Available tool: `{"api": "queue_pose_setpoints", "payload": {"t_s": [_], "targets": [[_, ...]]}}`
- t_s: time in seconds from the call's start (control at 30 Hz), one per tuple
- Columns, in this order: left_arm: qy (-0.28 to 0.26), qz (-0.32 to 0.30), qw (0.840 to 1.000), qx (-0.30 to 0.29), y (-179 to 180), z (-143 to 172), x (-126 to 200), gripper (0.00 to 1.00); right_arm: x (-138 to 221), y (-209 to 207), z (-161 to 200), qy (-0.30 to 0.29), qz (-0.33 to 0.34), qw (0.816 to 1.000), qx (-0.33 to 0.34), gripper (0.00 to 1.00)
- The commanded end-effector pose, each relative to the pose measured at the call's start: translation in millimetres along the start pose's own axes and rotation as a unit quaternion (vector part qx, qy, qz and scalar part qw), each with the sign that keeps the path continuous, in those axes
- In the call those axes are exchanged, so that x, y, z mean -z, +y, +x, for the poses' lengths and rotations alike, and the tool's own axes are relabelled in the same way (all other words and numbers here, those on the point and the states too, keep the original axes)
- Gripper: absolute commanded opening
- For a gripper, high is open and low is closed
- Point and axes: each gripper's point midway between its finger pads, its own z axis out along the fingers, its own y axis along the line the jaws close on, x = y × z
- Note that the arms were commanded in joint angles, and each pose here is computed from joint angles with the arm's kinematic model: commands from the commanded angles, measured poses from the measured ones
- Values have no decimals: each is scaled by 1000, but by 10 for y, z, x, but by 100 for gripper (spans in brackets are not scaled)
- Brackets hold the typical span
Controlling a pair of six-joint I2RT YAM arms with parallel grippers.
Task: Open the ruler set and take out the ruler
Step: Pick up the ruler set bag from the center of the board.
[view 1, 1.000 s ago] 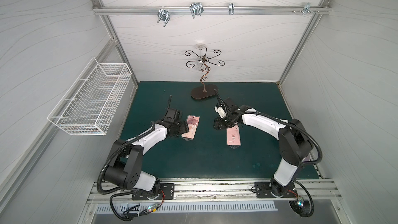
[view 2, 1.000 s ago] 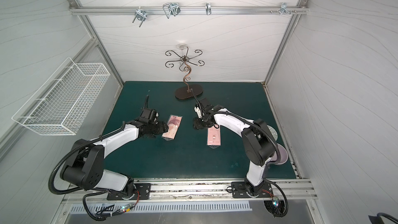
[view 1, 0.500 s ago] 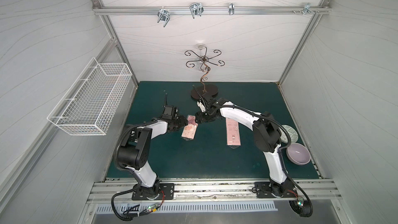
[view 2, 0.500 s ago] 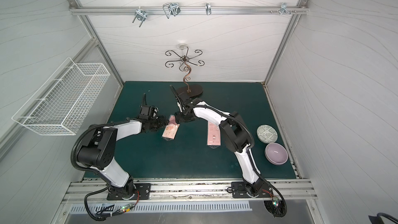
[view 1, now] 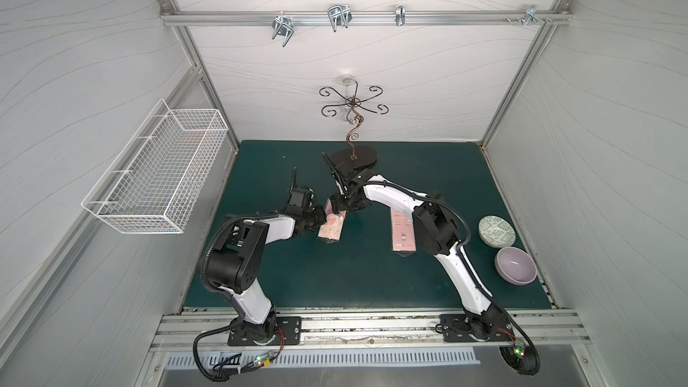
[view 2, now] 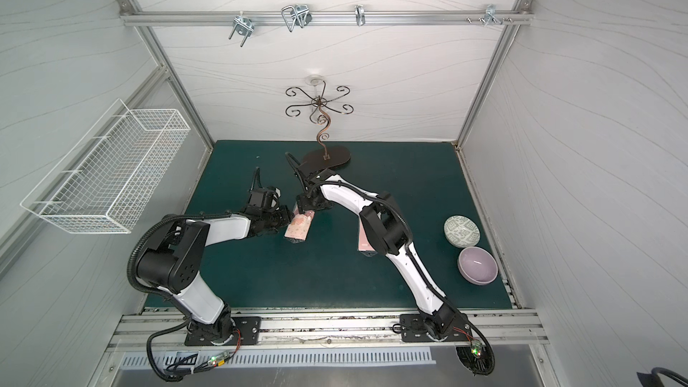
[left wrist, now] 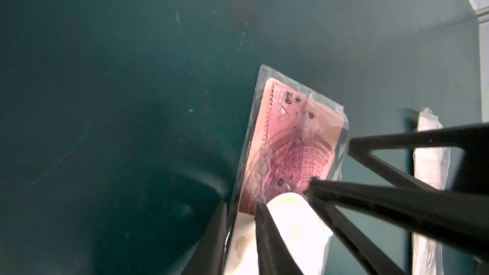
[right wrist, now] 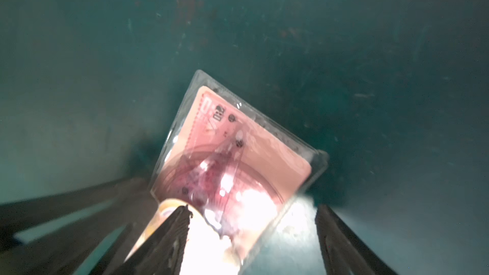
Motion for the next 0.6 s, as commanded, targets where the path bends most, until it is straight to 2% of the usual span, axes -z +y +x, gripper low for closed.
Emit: {"api": "queue_pose_setpoints", "payload": {"t_s": [0.0, 0.1, 0.3, 0.43, 0.53, 0.57], "targets": [[103, -40, 993, 39, 292, 655, -29, 24, -88, 7, 169, 34, 21, 999, -2, 78], [101, -41, 993, 37, 289, 658, 1, 24, -186, -57, 304, 52, 36, 998, -4, 76], [95, -58, 993, 28, 340, 643, 44, 24, -288, -88, 526, 67, 51, 996, 8, 43], [95, -61, 993, 28, 351, 635, 29, 24, -293, -98, 543, 66, 55, 996, 20, 15], [96, -62, 993, 28, 354, 636, 9, 24, -296, -125, 549, 66, 62, 995, 28, 0], [95, -64, 993, 29, 363, 631, 4, 24, -296, -140, 557, 67, 66, 995, 28, 0]]}}
